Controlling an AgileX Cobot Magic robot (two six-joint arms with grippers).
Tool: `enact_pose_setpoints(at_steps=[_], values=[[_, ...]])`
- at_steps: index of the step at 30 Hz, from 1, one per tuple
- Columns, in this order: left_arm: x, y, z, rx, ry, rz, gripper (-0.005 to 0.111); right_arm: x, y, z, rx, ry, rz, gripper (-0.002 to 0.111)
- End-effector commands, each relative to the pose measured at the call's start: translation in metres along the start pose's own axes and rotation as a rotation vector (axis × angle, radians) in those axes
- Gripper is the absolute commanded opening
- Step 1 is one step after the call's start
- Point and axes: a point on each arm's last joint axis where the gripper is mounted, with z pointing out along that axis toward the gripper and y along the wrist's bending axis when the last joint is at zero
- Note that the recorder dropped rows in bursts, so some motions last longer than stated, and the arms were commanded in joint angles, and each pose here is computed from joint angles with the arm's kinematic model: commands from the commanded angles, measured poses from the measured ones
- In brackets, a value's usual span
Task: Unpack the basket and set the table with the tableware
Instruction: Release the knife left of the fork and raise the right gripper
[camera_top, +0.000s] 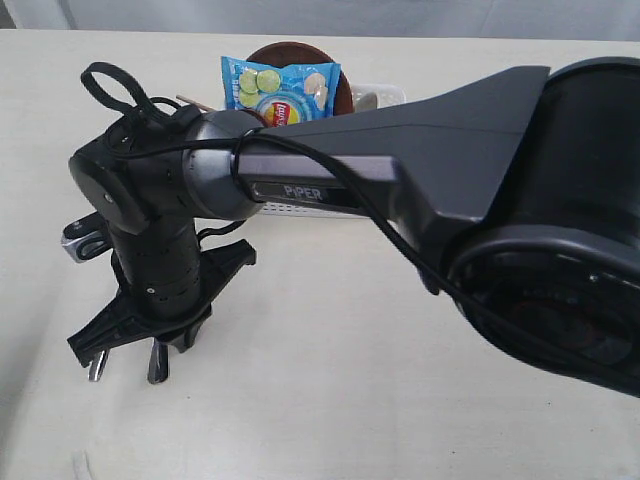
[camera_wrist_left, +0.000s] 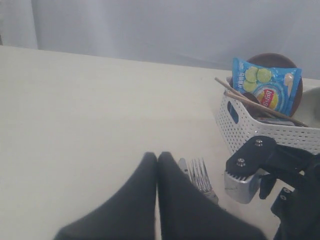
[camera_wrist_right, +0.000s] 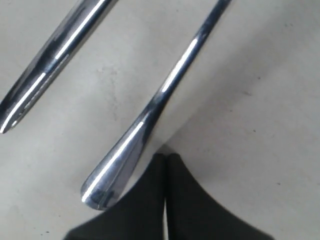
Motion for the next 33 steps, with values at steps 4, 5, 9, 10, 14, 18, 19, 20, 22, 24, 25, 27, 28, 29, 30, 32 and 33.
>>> enact_pose_setpoints(at_steps=[4, 5, 9, 10, 14, 18, 19, 20, 22, 24, 25, 27, 28, 29, 30, 32, 33], values=[[-0.0002, 0.0000, 0.0000, 0.001, -0.012, -0.001, 0.000, 0.0005, 0.0053, 0.0010, -0.039, -0.013, -0.028, -0.001], [-0.0002, 0.0000, 0.0000, 0.001, -0.012, -0.001, 0.000, 0.0004, 0.0054, 0.0010, -0.040, -0.014, -0.028, -0.001], [-0.0002, 0.0000, 0.0000, 0.001, -0.012, -0.001, 0.000, -0.0002, 0.0055, 0.0010, -0.041, -0.021, -0.031, -0.001], [-0.0002, 0.0000, 0.0000, 0.001, -0.012, -0.001, 0.000, -0.0004, 0.0056, 0.0010, -0.042, -0.023, -0.035, -0.001], [-0.0002, 0.0000, 0.0000, 0.001, -0.012, -0.001, 0.000, -0.0003, 0.0059, 0.0010, -0.045, -0.023, -0.040, -0.001], [-0.0002, 0.0000, 0.0000, 0.001, -0.012, -0.001, 0.000, -0.0014, 0.0061, 0.0009, -0.048, -0.035, -0.040, -0.001], [-0.0002, 0.0000, 0.0000, 0.001, -0.012, -0.001, 0.000, -0.0016, 0.0062, 0.0009, -0.048, -0.037, -0.040, -0.001], [-0.0002, 0.0000, 0.0000, 0.001, -0.012, -0.001, 0.000, -0.0017, 0.0062, 0.0009, -0.049, -0.038, -0.040, -0.001], [-0.0002, 0.0000, 0.0000, 0.001, -0.012, -0.001, 0.000, -0.0018, 0.0066, 0.0009, -0.053, -0.039, -0.037, -0.001], [-0.0002, 0.0000, 0.0000, 0.001, -0.012, -0.001, 0.000, -0.0019, 0.0072, 0.0008, -0.059, -0.040, -0.038, -0.001], [-0.0002, 0.0000, 0.0000, 0.001, -0.012, -0.001, 0.000, -0.0021, 0.0074, 0.0008, -0.061, -0.042, -0.042, -0.001], [-0.0002, 0.0000, 0.0000, 0.001, -0.012, -0.001, 0.000, -0.0023, 0.0078, 0.0008, -0.066, -0.045, -0.042, -0.001], [-0.0002, 0.0000, 0.0000, 0.001, -0.012, -0.001, 0.000, -0.0023, 0.0078, 0.0008, -0.066, -0.045, -0.042, -0.001], [-0.0002, 0.0000, 0.0000, 0.001, -0.012, -0.001, 0.000, -0.0023, 0.0078, 0.0008, -0.066, -0.045, -0.042, -0.001], [-0.0002, 0.0000, 0.0000, 0.001, -0.012, -0.001, 0.000, -0.0023, 0.0078, 0.0008, -0.066, -0.045, -0.042, -0.001], [-0.0002, 0.0000, 0.0000, 0.001, -0.012, -0.001, 0.000, -0.0023, 0.0078, 0.0008, -0.066, -0.045, -0.042, -0.001], [-0.0002, 0.0000, 0.0000, 0.001, -0.012, -0.001, 0.000, -0.0023, 0.0078, 0.0008, -0.066, -0.045, -0.042, -0.001]])
